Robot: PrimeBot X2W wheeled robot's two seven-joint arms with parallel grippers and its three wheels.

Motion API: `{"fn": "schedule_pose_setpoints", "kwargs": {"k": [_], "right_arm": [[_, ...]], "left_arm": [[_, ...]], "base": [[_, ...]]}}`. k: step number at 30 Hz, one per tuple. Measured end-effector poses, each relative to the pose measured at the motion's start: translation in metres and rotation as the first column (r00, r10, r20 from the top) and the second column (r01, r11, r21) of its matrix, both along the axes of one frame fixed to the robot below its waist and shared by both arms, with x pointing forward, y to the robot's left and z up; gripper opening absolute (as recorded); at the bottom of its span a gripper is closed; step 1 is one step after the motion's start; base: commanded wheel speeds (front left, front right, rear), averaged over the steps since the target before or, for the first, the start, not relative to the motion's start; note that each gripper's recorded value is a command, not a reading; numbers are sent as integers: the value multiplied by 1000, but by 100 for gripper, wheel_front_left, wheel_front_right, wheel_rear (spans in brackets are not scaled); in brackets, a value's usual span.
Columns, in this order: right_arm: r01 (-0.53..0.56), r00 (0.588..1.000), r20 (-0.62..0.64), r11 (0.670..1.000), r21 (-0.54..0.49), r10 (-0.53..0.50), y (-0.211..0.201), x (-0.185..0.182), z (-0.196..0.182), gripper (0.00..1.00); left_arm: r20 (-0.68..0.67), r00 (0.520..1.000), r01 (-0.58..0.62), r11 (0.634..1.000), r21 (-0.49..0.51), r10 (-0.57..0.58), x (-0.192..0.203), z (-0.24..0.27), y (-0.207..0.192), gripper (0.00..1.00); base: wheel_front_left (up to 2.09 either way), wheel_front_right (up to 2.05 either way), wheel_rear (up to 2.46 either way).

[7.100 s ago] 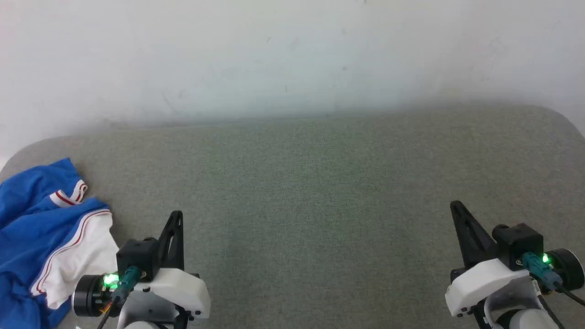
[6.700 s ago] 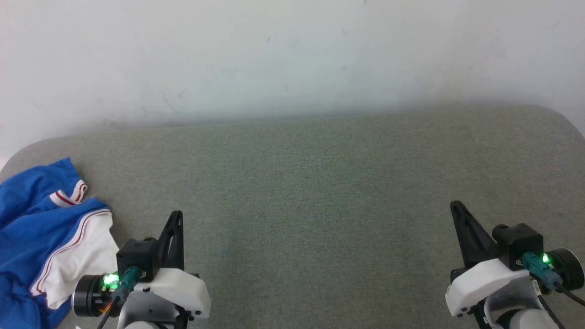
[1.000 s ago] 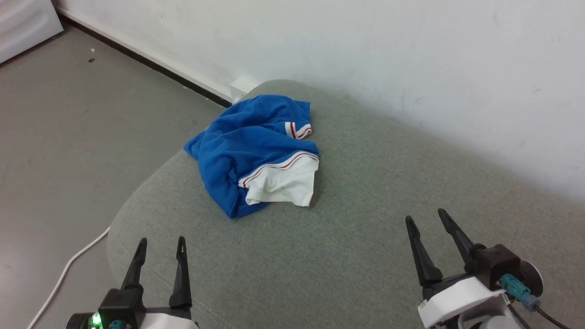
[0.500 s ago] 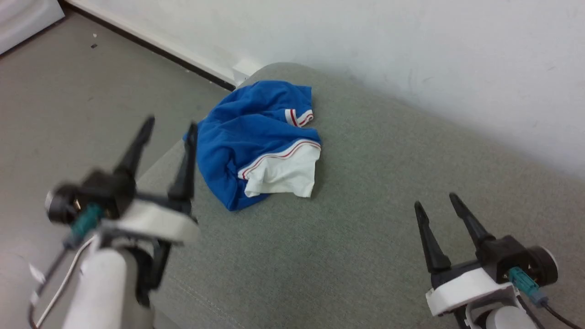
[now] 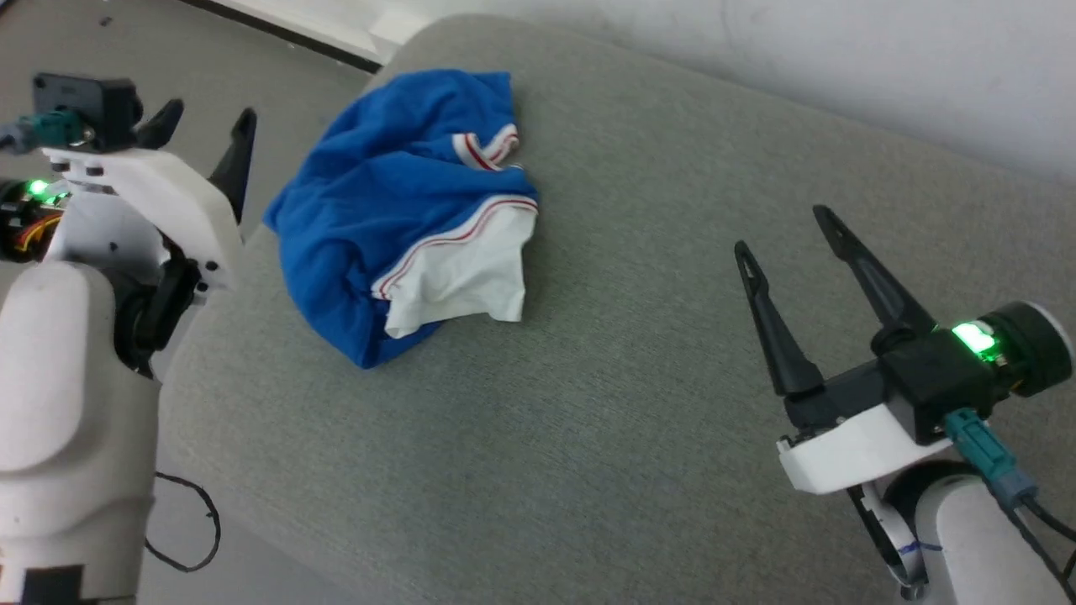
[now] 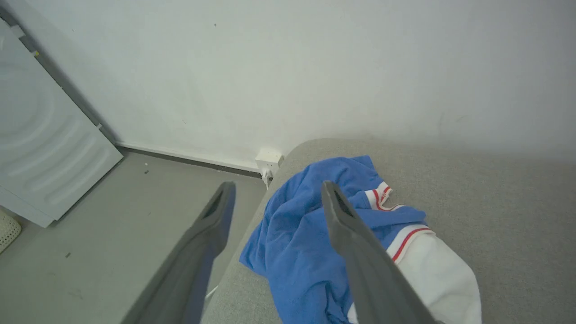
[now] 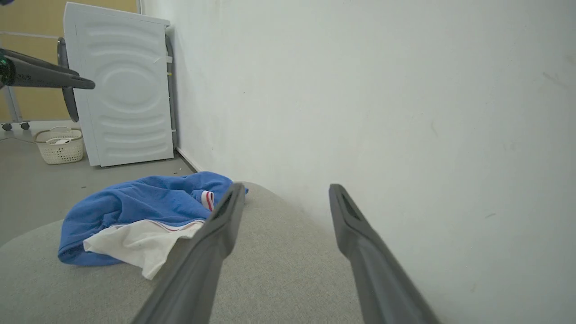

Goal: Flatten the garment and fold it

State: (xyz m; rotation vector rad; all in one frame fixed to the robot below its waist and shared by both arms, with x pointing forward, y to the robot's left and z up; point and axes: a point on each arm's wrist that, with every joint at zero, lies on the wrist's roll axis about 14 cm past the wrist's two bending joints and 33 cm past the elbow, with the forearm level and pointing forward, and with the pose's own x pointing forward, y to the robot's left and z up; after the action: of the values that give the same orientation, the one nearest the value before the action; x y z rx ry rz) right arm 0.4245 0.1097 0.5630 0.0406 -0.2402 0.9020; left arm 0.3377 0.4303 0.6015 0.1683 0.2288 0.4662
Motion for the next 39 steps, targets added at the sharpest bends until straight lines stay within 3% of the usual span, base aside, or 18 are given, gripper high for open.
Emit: {"fn": "schedule_pose_setpoints", "kwargs": {"k": [3,7,14,20,21,22,27,33,39], "right_arm": [[19,1000,-14,1000,-15,-19,-10,10,-7,100],[65,997,-37,997,-36,-66,-28,24,-18,100],[151,984,-82,985,-82,-158,-63,44,-42,100],[181,974,-120,978,-105,-193,-79,51,-60,100],[184,972,-127,977,-104,-196,-81,51,-61,100],[186,971,-132,977,-106,-199,-82,51,-63,100],[198,967,-144,974,-109,-212,-88,50,-65,100],[223,965,-120,971,-85,-232,-93,50,-53,100],[237,965,-112,971,-23,-238,-89,38,-35,100]], "left_arm": [[-113,994,-11,996,-92,1,13,-33,3,100],[-255,966,-3,992,-125,-29,30,-69,2,100],[-372,926,-45,960,-277,-64,49,-133,-12,100],[-510,855,-105,930,-352,-97,46,-184,-26,100],[-526,844,-106,930,-352,-103,46,-189,-27,23],[-538,837,-108,930,-350,-105,46,-193,-28,0],[-567,817,-112,938,-328,-101,42,-201,-23,0],[-446,891,-47,962,-271,-82,56,-168,-11,0],[-197,975,81,989,-127,-105,94,-70,-2,0]], "base": [[0,0,0],[0,0,0],[0,0,0],[0,0,0],[0,0,0],[0,0,0],[0,0,0],[0,0,0],[0,0,0]]}}
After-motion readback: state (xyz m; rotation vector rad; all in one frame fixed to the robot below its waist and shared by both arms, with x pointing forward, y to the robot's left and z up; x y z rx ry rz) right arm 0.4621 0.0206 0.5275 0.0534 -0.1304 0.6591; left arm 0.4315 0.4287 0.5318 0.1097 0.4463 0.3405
